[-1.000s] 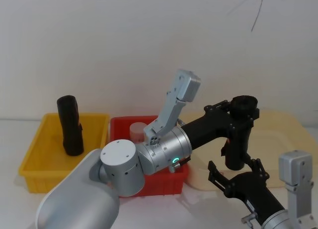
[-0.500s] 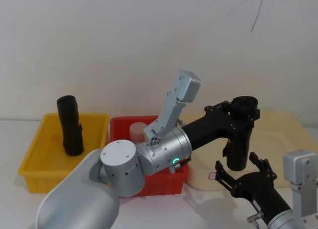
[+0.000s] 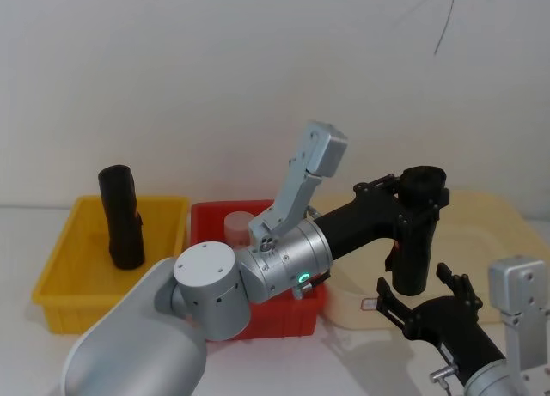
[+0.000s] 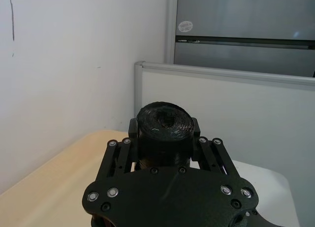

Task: Pick up the garbage bag with the one hand and transfer it to the other hand.

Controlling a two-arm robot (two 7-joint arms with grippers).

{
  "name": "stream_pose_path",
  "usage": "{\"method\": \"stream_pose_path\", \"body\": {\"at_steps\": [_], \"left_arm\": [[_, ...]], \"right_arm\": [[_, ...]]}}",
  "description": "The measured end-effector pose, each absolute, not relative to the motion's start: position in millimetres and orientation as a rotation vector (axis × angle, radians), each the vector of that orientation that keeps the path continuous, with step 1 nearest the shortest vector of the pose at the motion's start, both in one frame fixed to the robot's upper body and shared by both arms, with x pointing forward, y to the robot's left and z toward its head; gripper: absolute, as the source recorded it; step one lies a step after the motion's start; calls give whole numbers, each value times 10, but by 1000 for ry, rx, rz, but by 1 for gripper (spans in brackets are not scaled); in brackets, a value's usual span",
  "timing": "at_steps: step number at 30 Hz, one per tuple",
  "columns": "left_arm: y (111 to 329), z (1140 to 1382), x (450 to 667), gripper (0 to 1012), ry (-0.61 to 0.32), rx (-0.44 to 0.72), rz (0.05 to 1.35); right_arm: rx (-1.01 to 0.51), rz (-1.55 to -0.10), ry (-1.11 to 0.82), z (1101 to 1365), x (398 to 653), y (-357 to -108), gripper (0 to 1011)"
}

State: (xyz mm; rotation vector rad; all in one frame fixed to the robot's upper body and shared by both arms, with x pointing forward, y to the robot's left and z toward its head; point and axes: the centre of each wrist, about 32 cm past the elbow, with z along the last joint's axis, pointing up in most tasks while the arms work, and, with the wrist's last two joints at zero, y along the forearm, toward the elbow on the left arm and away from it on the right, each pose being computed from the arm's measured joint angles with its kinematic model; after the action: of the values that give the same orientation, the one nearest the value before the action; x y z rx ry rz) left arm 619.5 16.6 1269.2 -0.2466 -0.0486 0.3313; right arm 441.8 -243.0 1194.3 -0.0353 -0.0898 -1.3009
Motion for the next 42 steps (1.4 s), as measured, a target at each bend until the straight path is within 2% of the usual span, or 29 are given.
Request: {"method": "stream_pose_path", "body": {"at_steps": [33,36,42], "left_arm": [[166,12692,6195,533,-49,-247,331],[166,12692,6195,533,-49,-247,331],[166,12692,6195,533,-49,-247,331]], "right_arm": [[-51,-1324,-102,12005,4770,-2479,1001],[-49,-1317,-93,12022,4807,-2479,978],[-41,-1303,-73,12042,4862,-2480,840]]}}
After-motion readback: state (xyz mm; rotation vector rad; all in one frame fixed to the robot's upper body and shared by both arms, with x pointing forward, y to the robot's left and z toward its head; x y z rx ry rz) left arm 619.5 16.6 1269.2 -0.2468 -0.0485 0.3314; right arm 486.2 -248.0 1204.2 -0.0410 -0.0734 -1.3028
